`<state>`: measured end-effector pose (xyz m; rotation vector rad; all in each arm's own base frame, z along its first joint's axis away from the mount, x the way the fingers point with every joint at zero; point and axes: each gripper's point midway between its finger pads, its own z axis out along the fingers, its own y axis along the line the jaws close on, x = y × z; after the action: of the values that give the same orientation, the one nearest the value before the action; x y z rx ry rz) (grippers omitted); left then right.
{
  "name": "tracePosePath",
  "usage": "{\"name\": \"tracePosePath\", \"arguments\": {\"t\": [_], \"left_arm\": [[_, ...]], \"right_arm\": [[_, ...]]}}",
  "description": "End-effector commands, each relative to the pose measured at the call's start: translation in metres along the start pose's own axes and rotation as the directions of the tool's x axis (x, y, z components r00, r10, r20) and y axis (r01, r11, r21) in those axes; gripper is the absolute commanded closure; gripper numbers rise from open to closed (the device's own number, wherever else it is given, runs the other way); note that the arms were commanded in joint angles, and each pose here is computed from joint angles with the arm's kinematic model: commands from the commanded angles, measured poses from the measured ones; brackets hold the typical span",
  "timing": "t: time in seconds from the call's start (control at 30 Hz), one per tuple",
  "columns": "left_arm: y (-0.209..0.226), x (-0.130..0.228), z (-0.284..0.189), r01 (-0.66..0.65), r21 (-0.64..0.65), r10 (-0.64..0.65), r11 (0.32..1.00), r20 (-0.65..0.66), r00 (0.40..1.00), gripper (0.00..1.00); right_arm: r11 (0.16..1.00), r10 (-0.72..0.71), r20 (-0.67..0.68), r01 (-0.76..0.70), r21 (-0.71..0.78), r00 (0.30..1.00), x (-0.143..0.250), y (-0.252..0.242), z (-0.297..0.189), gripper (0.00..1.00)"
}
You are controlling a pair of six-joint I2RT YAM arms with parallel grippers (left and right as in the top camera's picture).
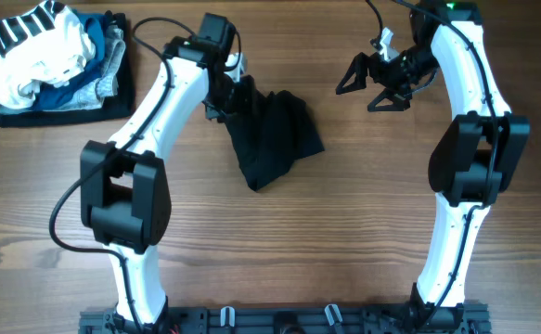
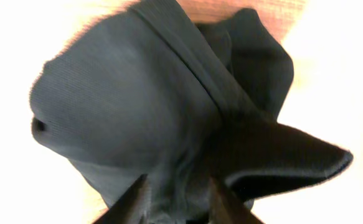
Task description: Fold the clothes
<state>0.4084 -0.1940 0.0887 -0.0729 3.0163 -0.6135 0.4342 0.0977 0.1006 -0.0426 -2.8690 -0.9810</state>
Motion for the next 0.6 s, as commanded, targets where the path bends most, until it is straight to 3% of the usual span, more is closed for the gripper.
{"name": "tracePosePath", "arguments": {"t": [0.0,0.1,0.17,0.37,0.57], "left_arm": [[-0.019,0.015,-0.012,-0.073,0.003,0.074,0.997,-0.019,0.997,0.43],[-0.014,0.029,-0.012,-0.072,-0.011,0.071,0.997,-0.075,0.995,0.43],[-0.012,0.036,-0.013,-0.067,-0.015,0.065,0.998,-0.105,0.992,0.52],[-0.034,0.05,-0.006,-0.136,0.017,0.137,0.991,-0.134,0.981,0.46],[-0.061,0.046,0.002,-0.214,0.051,0.218,0.975,-0.077,0.973,0.38]], "right_arm": [[0.999,-0.042,0.021,0.042,0.022,0.999,-0.002,0.004,-0.007,0.0],[0.999,-0.04,0.019,0.04,0.023,0.999,-0.001,0.004,-0.007,0.0],[0.999,-0.04,0.019,0.04,0.022,0.999,-0.001,0.004,-0.007,0.0],[0.999,-0.037,0.018,0.036,0.022,0.999,-0.001,0.004,-0.007,0.0],[0.999,-0.035,0.015,0.035,0.022,0.999,-0.001,0.004,-0.007,0.0]]}}
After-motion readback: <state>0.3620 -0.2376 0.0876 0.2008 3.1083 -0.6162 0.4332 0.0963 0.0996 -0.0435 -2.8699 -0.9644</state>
